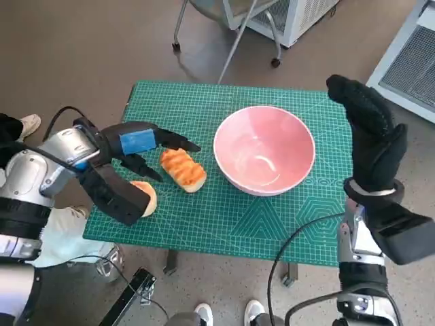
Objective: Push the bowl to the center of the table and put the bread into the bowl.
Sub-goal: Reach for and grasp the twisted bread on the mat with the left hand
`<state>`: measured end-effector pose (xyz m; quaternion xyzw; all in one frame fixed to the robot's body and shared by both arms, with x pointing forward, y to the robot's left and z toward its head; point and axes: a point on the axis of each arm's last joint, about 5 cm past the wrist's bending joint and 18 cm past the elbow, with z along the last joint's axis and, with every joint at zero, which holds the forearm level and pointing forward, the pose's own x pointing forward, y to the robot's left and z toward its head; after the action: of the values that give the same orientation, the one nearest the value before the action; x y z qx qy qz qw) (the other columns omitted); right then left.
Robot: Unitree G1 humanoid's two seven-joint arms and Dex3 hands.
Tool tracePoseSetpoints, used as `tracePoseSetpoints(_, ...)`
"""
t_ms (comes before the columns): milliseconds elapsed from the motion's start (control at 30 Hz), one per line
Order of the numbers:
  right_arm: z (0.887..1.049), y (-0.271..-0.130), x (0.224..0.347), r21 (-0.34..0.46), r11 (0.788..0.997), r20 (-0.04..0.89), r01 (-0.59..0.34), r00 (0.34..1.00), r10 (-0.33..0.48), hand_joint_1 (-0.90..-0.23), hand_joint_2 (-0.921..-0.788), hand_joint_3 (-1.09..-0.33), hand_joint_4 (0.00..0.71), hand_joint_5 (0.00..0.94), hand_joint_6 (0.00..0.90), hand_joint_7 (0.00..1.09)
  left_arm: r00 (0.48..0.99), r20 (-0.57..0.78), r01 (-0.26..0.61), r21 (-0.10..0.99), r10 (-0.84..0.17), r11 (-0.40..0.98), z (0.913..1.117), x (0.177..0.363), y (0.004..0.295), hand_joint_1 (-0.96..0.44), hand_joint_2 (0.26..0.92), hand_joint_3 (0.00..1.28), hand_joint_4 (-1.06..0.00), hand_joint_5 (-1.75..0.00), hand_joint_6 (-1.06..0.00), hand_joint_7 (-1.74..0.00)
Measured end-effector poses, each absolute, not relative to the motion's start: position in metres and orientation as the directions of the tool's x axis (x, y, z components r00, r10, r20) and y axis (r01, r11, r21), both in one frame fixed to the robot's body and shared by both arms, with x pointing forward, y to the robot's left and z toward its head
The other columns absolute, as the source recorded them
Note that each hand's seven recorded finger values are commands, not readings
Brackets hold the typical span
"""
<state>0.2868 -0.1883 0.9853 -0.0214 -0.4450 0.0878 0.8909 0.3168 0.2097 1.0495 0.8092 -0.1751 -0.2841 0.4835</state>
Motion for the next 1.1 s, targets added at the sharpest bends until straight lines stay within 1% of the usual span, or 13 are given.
tracePoseSetpoints(333,0.983,-0.187,0.287,-0.098,0.984,0.787,-0.150,0.593,0.169,-0.587,-0.921,-0.761,0.332,0.014,0.056,0.74,0.780,-0.319,-0.010,0.854,-0.538,-0.520,1.040,0.322,0.200,-0.09,0.815,0.01,-0.46,-0.01,-0.60,-0.05)
tracePoseSetpoints(433,0.983,-0.187,0.287,-0.089,0.984,0.788,-0.153,0.594,0.164,-0.587,-0.921,-0.758,0.335,0.014,0.057,0.74,0.778,-0.335,-0.007,0.841,-0.532,-0.540,1.035,0.323,0.197,-0.07,0.838,0.02,-0.46,-0.01,-0.61,-0.05)
tracePoseSetpoints(500,0.983,-0.186,0.286,-0.084,0.984,0.788,-0.156,0.594,0.161,-0.588,-0.921,-0.756,0.338,0.015,0.058,0.74,0.774,-0.350,-0.005,0.831,-0.528,-0.557,1.032,0.325,0.195,-0.03,0.874,0.03,-0.48,-0.01,-0.62,-0.05)
tracePoseSetpoints(533,0.983,-0.186,0.286,-0.082,0.984,0.789,-0.157,0.593,0.161,-0.588,-0.921,-0.756,0.338,0.015,0.058,0.74,0.772,-0.357,-0.003,0.825,-0.526,-0.565,1.030,0.325,0.194,-0.03,0.881,0.04,-0.48,-0.01,-0.62,-0.05)
tracePoseSetpoints(600,0.983,-0.185,0.286,-0.081,0.984,0.790,-0.159,0.591,0.160,-0.589,-0.921,-0.755,0.341,0.016,0.059,0.74,0.769,-0.368,-0.003,0.816,-0.523,-0.579,1.028,0.327,0.192,0.01,0.905,0.06,-0.49,-0.02,-0.64,-0.05)
tracePoseSetpoints(667,0.983,-0.185,0.286,-0.080,0.984,0.791,-0.162,0.590,0.161,-0.591,-0.921,-0.754,0.342,0.016,0.059,0.73,0.767,-0.377,-0.006,0.805,-0.520,-0.593,1.026,0.329,0.190,0.04,0.913,0.08,-0.51,-0.02,-0.65,-0.06)
tracePoseSetpoints(933,0.983,-0.184,0.284,-0.077,0.982,0.792,-0.171,0.588,0.165,-0.593,-0.921,-0.752,0.344,0.015,0.062,0.73,0.756,-0.402,-0.037,0.762,-0.516,-0.647,1.020,0.337,0.181,0.17,0.921,0.25,-0.56,-0.03,-0.71,-0.06)
tracePoseSetpoints(1100,0.981,-0.184,0.283,-0.076,0.982,0.789,-0.171,0.592,0.164,-0.592,-0.921,-0.752,0.345,0.014,0.063,0.73,0.744,-0.426,-0.045,0.737,-0.515,-0.674,1.013,0.340,0.177,0.19,0.921,0.27,-0.61,-0.04,-0.74,-0.07)
